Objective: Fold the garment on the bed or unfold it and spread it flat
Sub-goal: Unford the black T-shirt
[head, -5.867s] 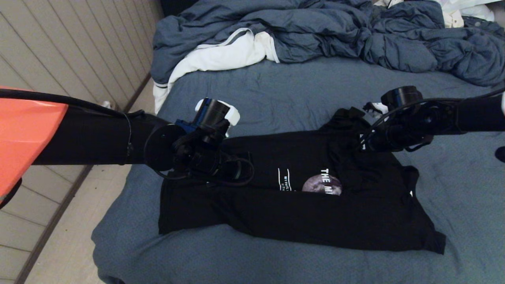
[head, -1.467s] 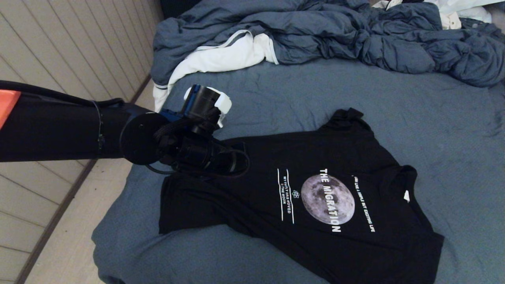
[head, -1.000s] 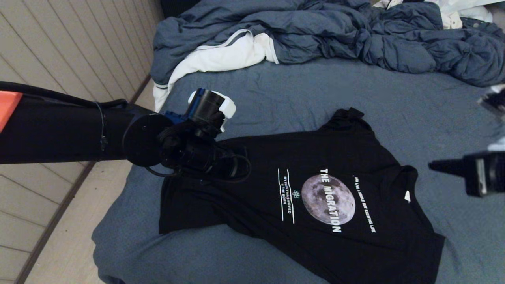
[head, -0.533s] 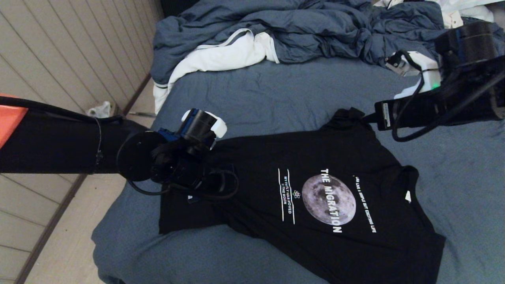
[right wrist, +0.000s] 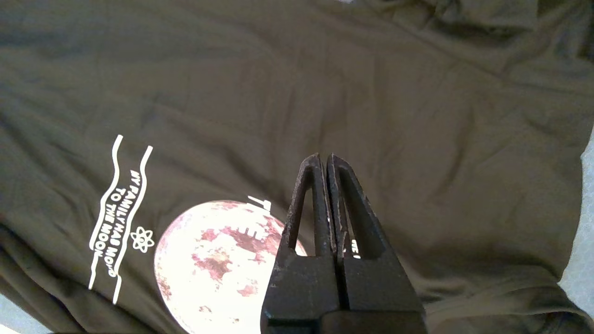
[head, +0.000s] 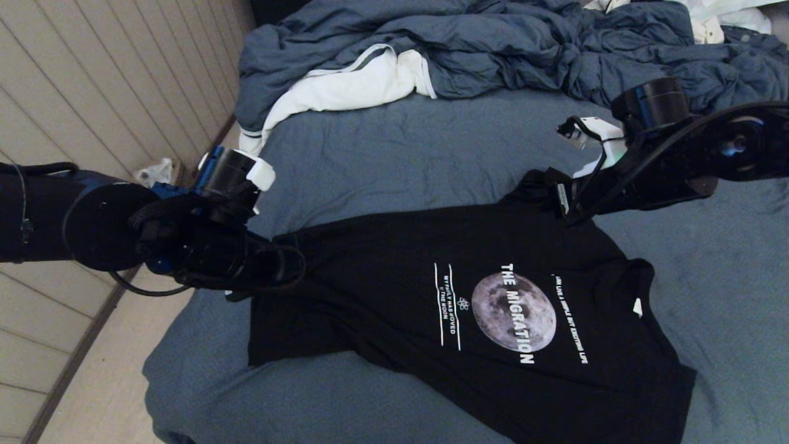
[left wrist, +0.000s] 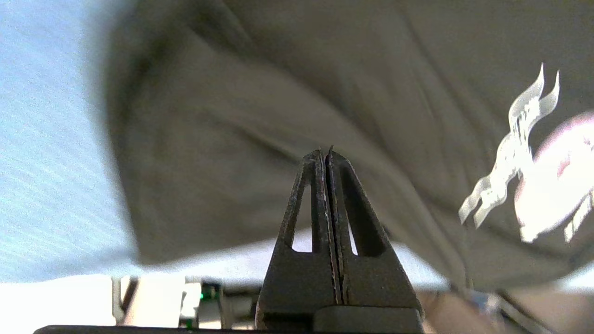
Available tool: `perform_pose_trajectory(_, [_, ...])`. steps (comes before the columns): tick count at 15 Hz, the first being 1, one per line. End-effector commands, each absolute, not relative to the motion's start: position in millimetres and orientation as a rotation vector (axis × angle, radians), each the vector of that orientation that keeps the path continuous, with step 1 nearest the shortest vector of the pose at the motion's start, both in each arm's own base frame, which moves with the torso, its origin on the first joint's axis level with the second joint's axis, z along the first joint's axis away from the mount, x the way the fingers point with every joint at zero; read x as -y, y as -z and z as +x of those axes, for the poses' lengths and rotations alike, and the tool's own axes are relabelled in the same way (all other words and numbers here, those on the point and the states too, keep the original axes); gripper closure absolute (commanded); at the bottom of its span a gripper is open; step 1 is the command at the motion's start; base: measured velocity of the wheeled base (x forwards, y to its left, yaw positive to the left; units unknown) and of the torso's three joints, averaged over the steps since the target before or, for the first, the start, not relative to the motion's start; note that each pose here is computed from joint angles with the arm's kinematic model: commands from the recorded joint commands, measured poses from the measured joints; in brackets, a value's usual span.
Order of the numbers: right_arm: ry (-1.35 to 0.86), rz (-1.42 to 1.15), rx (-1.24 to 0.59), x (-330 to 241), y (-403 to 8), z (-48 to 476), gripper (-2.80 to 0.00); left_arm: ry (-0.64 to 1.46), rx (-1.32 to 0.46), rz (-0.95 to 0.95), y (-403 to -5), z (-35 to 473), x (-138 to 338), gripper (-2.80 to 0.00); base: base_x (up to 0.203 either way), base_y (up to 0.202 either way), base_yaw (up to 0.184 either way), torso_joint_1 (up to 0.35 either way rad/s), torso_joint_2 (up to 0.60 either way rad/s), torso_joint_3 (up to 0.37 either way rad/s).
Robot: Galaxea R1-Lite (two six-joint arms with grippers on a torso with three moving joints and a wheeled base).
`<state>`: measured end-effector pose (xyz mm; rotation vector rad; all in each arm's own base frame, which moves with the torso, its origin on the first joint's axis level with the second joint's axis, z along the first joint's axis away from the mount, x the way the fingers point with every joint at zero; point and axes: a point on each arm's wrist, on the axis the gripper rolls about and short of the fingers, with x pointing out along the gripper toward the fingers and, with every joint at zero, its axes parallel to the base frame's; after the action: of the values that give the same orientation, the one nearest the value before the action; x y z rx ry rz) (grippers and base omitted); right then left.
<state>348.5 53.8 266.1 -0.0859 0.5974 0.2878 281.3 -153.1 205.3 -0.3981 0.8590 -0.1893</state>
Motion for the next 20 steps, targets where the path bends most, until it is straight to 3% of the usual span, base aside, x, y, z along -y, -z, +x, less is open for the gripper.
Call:
perform_pose_trajectory(1, [-0.298,-0.091,-0.619,-57.0,-259.9,349.7,0.0,0.138,-0.856,-0.414,-197.3,299.2,142.9,0.0,0.0,0.0,0.0,0.0,0.0,0.0])
perform_pose_trajectory(6, [-0.305,-0.089,-0.619,-57.7,-261.1,346.8,0.0,0.118,-0.757,-0.43,-185.4,356.9,139.4,0.0,0.0,0.0,0.0,0.0,0.0,0.0])
perform_pose_trajectory(10, [-0.305,-0.089,-0.62,-57.7,-260.7,346.8,0.0,0.085,-0.713,-0.393,-182.6,374.8,117.8,0.0,0.0,0.0,0.0,0.0,0.0,0.0])
perform_pose_trajectory(11, [-0.305,-0.089,-0.619,-57.7,-260.8,346.9,0.0,0.079,-0.714,-0.387,-182.0,374.9,115.6,-2.8,0.0,0.0,0.0,0.0,0.0,0.0])
perform_pose_trajectory(20, [-0.304,-0.089,-0.631,-58.1,-256.6,349.6,0.0,0.081,-0.686,-0.39,-178.8,381.9,113.8,-2.8,0.0,0.0,0.0,0.0,0.0,0.0])
